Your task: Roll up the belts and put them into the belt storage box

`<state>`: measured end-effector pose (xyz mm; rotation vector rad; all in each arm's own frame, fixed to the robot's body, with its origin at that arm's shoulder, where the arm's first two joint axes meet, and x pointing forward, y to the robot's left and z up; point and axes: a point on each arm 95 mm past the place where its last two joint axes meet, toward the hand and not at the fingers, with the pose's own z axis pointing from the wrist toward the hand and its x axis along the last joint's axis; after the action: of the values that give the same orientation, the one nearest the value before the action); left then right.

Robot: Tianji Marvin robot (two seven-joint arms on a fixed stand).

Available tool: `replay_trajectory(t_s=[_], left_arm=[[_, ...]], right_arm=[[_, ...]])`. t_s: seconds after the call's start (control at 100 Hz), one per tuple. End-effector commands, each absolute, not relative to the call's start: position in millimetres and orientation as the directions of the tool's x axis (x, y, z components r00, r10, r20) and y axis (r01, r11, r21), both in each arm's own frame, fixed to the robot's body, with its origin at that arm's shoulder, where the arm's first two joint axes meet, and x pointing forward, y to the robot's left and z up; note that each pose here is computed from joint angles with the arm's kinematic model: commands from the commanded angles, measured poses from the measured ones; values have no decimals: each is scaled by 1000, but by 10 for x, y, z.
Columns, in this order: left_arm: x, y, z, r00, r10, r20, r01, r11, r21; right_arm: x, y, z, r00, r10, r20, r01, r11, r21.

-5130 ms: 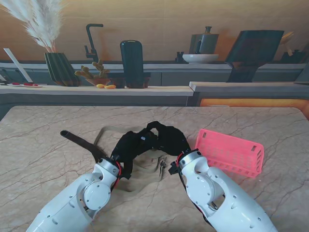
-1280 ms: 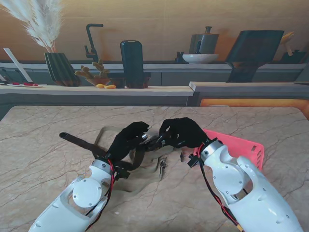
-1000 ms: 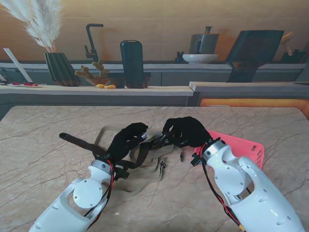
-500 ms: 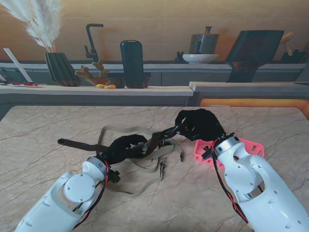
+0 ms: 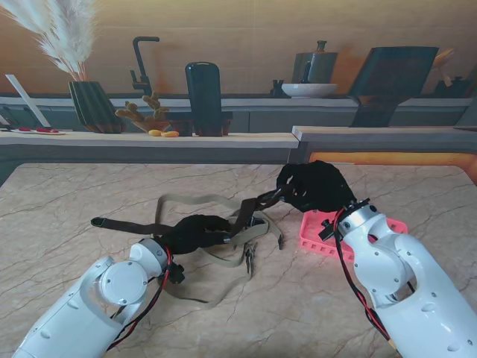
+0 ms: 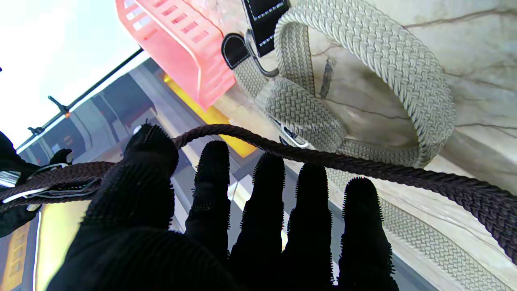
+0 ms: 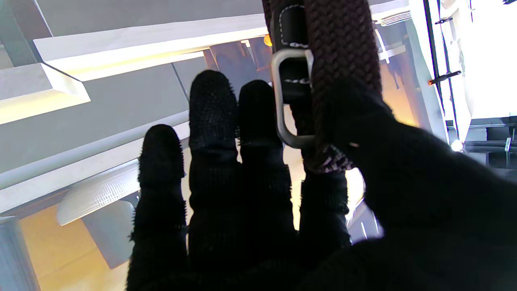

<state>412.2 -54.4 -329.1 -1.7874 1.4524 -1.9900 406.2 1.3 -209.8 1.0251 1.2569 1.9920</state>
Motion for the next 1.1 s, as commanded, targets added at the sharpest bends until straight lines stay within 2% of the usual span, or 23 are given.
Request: replay_trajectory(t_s=[0.0,0.39,0.78,1.09], left_arm=[[4091,-556,-3286,-321,-604,729,-515,-535,-670],[4048,-660,-3287,-427,-648,630,-498,-413,-763],[4079,-774,-3336,-569,-749,339,-286,-206,-936],[4137,-830,-3378,-628,-754,191,-176,-102,-979]], right_arm=[[4055,24,-2051,-557,778,291,-71,-394,916],[4112,40,-1998,-552,781,292,-75,-395,915],[4172,88,-1992,-533,785,316,-74,-415,907],[4204,107,-1993,-515,788,337,-68,-430,900]])
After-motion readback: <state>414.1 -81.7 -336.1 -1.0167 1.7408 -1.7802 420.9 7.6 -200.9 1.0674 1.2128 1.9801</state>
